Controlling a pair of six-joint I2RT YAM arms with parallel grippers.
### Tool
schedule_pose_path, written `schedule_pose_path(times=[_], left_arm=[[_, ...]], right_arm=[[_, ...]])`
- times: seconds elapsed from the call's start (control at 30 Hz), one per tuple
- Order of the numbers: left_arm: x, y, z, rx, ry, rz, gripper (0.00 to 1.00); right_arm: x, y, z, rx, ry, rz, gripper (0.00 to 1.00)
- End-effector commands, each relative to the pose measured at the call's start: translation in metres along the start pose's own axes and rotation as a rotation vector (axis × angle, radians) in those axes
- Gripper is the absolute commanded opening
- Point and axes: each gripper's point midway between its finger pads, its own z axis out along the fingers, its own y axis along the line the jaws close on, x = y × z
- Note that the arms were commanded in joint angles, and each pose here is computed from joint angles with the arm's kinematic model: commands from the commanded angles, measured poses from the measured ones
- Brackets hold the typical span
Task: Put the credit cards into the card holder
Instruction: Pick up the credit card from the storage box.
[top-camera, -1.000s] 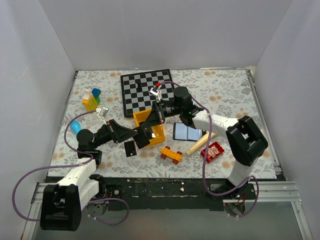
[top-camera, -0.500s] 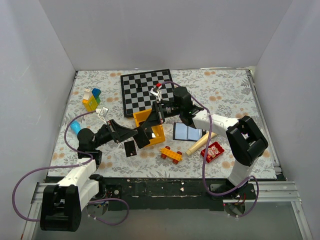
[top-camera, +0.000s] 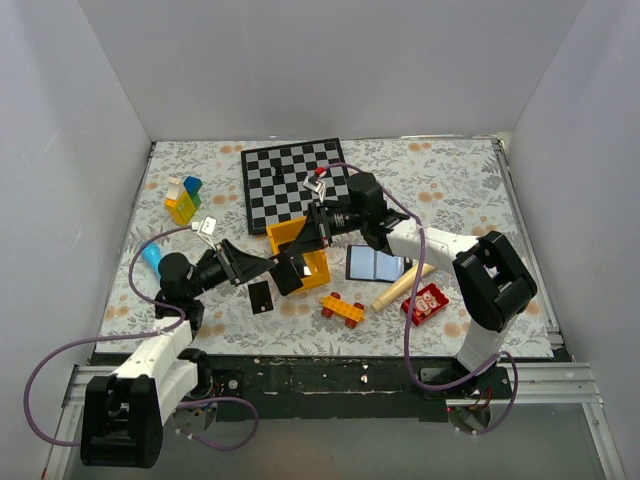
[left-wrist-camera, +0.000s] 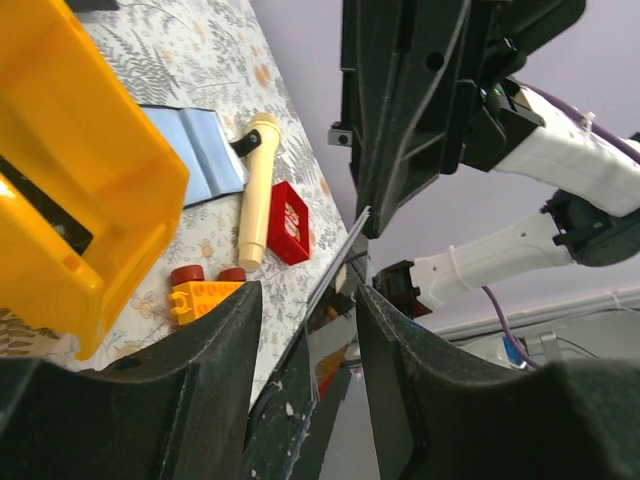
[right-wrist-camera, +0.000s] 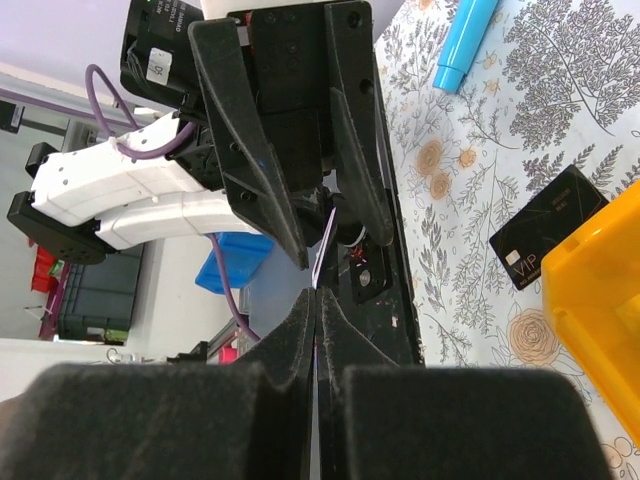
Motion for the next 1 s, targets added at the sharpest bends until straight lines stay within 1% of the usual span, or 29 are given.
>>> schedule_pose_path(times=[0.0, 0.1, 0.2, 0.27, 0.33, 0.43, 0.53, 0.73, 0.83, 0.97], left_arm=[[-0.013, 0.015, 0.001, -0.117, -0.048, 0.006, 0.43], [-0.023, 0.022, -0.002, -0.2, -0.086, 0.007, 0.46], [-0.034, 0.019, -0.006, -0.235, -0.124, 0.02, 0.51], [-0.038, 0.019, -0.007, -0.26, -0.135, 0.025, 0.55], [-0.042, 0.02, -0.008, -0.286, -0.146, 0.025, 0.57], [-0.045, 0.027, -0.011, -0.334, -0.157, 0.02, 0.58], [-0.045, 0.032, -0.016, -0.381, -0.164, 0.023, 0.58], [-0.046, 0.04, -0.024, -0.458, -0.19, 0.022, 0.59], [-0.044, 0.038, -0.025, -0.445, -0.2, 0.019, 0.59], [-0.043, 0.027, -0.02, -0.365, -0.208, 0.024, 0.59]], right_arm=[[-0.012, 0.022, -0.004, -0.034, -0.016, -0.08, 0.01], [-0.01, 0.014, -0.003, -0.011, -0.014, -0.067, 0.01], [-0.008, 0.004, -0.002, 0.048, -0.012, -0.065, 0.01], [-0.006, -0.006, -0.002, 0.136, 0.005, -0.084, 0.01], [-0.002, -0.013, 0.001, 0.213, 0.03, -0.118, 0.01], [-0.003, -0.017, 0.001, 0.264, 0.028, -0.105, 0.01], [-0.003, -0.029, -0.001, 0.38, 0.043, -0.125, 0.01], [-0.002, -0.027, 0.011, 0.451, 0.091, -0.167, 0.01], [-0.009, -0.02, 0.011, 0.432, 0.04, -0.154, 0.01], [-0.028, -0.003, 0.007, 0.296, -0.055, -0.087, 0.01]])
